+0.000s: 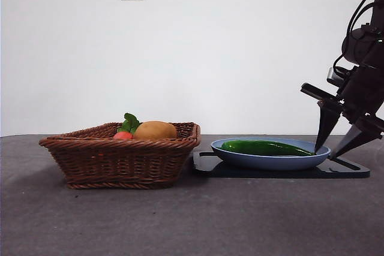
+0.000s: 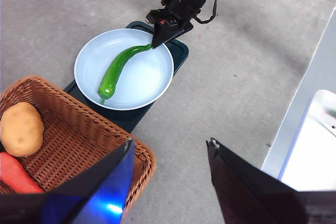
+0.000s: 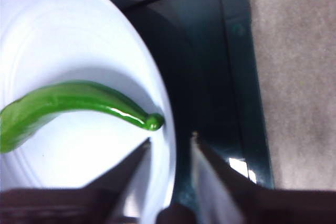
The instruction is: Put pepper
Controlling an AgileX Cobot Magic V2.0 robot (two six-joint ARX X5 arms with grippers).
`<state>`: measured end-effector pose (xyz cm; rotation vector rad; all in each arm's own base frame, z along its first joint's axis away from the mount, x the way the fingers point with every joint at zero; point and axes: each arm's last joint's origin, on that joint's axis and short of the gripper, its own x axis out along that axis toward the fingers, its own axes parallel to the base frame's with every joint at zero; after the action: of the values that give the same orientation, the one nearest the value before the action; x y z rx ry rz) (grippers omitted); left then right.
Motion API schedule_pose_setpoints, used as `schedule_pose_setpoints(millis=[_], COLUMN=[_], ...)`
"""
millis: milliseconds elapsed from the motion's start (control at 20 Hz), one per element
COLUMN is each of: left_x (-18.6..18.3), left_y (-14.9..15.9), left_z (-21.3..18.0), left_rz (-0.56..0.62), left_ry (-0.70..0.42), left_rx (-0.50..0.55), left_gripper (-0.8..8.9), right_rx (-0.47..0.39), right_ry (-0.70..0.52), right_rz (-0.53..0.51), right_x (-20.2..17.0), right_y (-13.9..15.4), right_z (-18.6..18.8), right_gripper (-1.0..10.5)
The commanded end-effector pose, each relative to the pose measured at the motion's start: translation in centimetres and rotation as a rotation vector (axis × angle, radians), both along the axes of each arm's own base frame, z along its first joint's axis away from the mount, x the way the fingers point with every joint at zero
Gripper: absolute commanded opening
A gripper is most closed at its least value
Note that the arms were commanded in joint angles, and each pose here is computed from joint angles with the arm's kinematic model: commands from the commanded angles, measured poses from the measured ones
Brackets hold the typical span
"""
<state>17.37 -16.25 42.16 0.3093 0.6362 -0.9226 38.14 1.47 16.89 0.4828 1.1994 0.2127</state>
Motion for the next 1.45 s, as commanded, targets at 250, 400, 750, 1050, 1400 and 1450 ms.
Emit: schedule_pose_setpoints(millis=[250, 400, 750, 1050, 1400, 1450], left_x=[-0.1, -0.1, -0.1, -0.3, -0.4, -0.4], left_y=[-0.2, -0.2, -0.2, 0.0, 0.1, 0.1], left_z=[0.5, 0.4, 0.4, 0.1, 0.0, 0.0], left_rz=[-0.004, -0.004, -0.007, -0.007, -0.007, -0.007], left_ry=[-0.008, -0.006, -0.002, 0.03, 0.041, 0.041], left_rx=[-0.013, -0.01, -0.003, 0.026, 0.035, 0.035], left_gripper=[2.45, 2.45, 2.45, 1.89, 0.08, 0.08], right_rx=[-0.026, -0.066, -0.071, -0.076, -0.082, -0.081], right_ry=[-0.193, -0.279, -0.405, -0.283, -0.327, -0.324], right_rz=[0.02, 0.116, 0.34, 0.502, 0.524, 0.52], right_x=[-3.4, -8.7, -21.3, -26.2, -26.0, -26.0], right_y=[-0.9, -0.4, 2.7, 3.2, 3.4, 3.4], right_z=[9.1, 14.6, 21.4, 21.2, 21.4, 21.4], right_gripper=[2.1, 2.1, 2.1, 1.5, 0.1, 0.1])
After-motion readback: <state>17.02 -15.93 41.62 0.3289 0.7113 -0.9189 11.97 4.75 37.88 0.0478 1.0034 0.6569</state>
